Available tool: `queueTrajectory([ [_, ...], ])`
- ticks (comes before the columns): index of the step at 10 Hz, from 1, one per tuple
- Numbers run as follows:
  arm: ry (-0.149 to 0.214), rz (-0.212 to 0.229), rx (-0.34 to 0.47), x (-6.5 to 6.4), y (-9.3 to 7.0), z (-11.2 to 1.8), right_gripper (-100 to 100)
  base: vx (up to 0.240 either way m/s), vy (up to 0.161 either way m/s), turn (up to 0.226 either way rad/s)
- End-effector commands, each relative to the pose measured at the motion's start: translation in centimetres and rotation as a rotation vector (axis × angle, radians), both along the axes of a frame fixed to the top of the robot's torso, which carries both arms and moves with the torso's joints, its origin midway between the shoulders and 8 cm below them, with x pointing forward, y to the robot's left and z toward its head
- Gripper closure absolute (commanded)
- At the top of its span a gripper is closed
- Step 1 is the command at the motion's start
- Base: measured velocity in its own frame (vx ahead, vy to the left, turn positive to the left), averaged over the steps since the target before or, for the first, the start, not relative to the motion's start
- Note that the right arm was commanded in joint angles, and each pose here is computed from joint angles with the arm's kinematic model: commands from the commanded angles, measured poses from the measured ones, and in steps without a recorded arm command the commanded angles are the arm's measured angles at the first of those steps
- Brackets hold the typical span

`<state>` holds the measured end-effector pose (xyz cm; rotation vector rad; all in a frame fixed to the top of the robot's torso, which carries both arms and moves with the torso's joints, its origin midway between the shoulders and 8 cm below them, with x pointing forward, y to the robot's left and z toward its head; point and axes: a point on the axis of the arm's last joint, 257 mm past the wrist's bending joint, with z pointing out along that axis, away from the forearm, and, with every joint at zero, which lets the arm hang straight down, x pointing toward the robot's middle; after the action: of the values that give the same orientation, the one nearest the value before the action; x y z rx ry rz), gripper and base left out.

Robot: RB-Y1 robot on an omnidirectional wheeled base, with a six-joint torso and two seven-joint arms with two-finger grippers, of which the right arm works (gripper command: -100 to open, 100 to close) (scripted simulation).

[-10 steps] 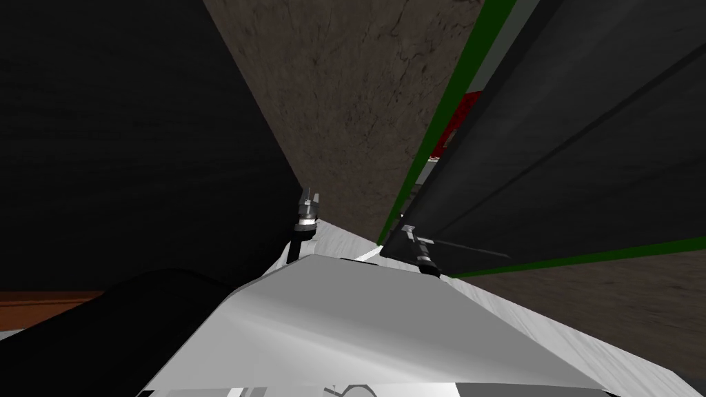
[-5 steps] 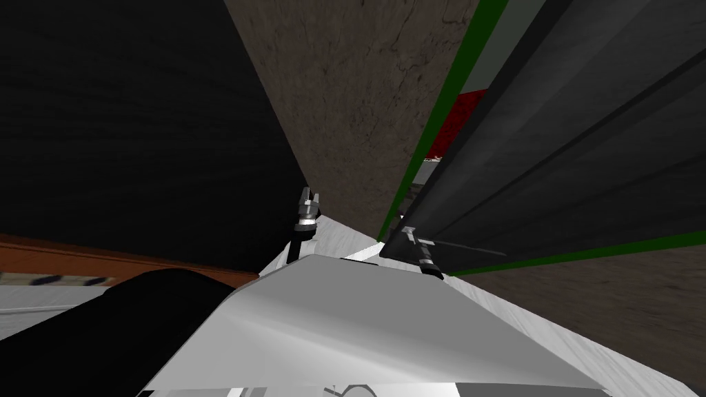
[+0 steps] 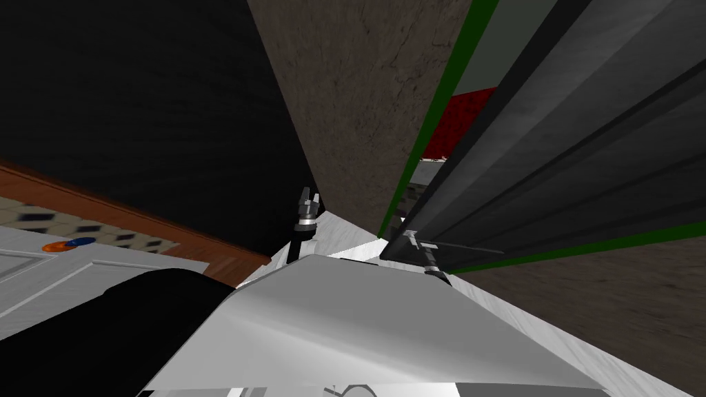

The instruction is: Pull the door open

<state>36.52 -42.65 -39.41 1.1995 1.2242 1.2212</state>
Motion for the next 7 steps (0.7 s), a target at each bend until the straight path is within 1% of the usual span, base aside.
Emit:
queueTrajectory([
  [1, 0.000, 0.000, 0.000, 0.0, 0.0, 0.0, 100, -0.097, -0.027, 0.025],
  [2, 0.001, 0.017, 0.001, -1.3, -0.1, -0.1, 100, -0.152, -0.063, 0.188],
  [4, 0.000, 0.033, 0.001, -2.6, -0.3, -0.1, 100, -0.238, -0.104, 0.200],
  [6, -0.001, 0.051, 0.001, -3.9, -0.5, 0.0, 100, -0.178, -0.094, 0.164],
  [7, -0.001, 0.055, 0.001, -4.2, -0.6, 0.1, 100, -0.170, -0.055, 0.107],
])
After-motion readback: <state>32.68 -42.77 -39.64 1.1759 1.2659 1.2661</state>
